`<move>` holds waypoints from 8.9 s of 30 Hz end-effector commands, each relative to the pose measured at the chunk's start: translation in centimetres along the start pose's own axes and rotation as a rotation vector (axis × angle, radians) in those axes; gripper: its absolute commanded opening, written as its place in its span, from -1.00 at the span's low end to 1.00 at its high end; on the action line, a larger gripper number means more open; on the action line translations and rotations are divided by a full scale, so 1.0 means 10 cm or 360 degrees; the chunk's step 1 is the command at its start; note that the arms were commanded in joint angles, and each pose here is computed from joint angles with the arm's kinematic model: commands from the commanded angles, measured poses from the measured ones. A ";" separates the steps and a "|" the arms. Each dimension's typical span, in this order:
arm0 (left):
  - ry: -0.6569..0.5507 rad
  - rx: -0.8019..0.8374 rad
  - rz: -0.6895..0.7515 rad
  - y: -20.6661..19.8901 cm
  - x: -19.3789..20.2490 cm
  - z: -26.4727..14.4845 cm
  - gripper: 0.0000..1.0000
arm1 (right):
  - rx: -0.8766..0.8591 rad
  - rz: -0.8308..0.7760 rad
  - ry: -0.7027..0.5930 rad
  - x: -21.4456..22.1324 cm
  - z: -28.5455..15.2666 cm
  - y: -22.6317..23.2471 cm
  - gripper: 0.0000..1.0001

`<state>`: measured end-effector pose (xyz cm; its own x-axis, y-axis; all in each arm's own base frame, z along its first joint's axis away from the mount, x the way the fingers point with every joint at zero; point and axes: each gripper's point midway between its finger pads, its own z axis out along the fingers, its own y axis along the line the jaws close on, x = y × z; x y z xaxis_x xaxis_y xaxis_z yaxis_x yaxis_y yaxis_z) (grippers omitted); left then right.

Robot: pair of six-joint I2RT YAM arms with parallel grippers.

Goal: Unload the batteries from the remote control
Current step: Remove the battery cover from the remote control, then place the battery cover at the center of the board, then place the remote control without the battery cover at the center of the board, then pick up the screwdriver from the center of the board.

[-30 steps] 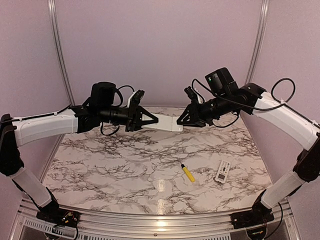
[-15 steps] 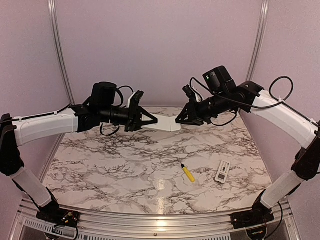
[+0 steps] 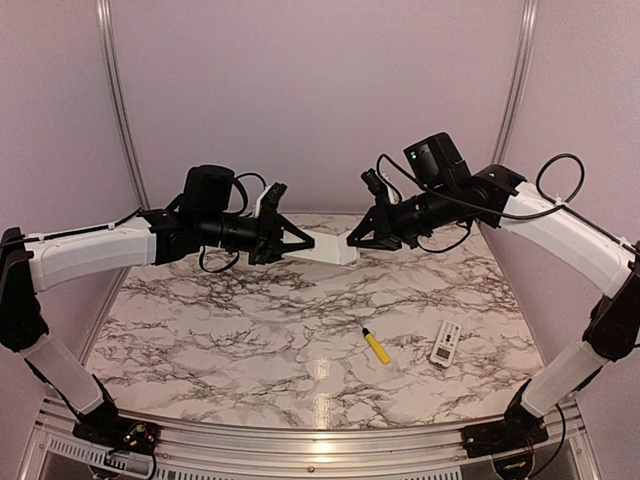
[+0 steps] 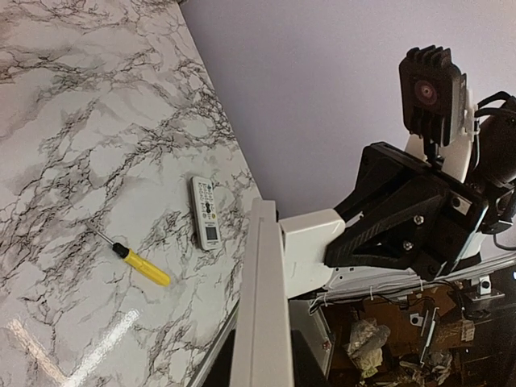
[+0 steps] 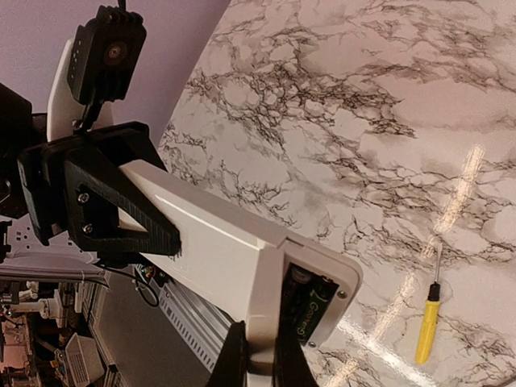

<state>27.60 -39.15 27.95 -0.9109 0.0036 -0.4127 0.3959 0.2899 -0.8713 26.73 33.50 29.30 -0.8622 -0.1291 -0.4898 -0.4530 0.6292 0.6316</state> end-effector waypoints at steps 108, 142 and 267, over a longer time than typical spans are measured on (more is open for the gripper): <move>-0.0032 -0.0510 0.0028 0.61 0.37 -0.58 -1.00 | 0.0940 -0.0008 0.0504 -0.08 0.67 -2.53 -0.44; 0.0204 -0.0262 -0.0372 1.73 1.03 0.33 -1.00 | 0.0485 -0.0050 0.0354 0.84 0.49 -1.57 0.26; -0.0144 -0.0240 0.0615 -0.17 0.19 -1.00 0.97 | 0.0055 -0.0695 0.0189 0.85 0.39 -0.40 -1.00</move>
<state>26.34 -28.54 27.11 -0.7372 0.0285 -0.6751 0.5469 0.6119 -0.5714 24.35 31.73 15.98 -0.6501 -0.4648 -0.6011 -0.7061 0.6619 0.2517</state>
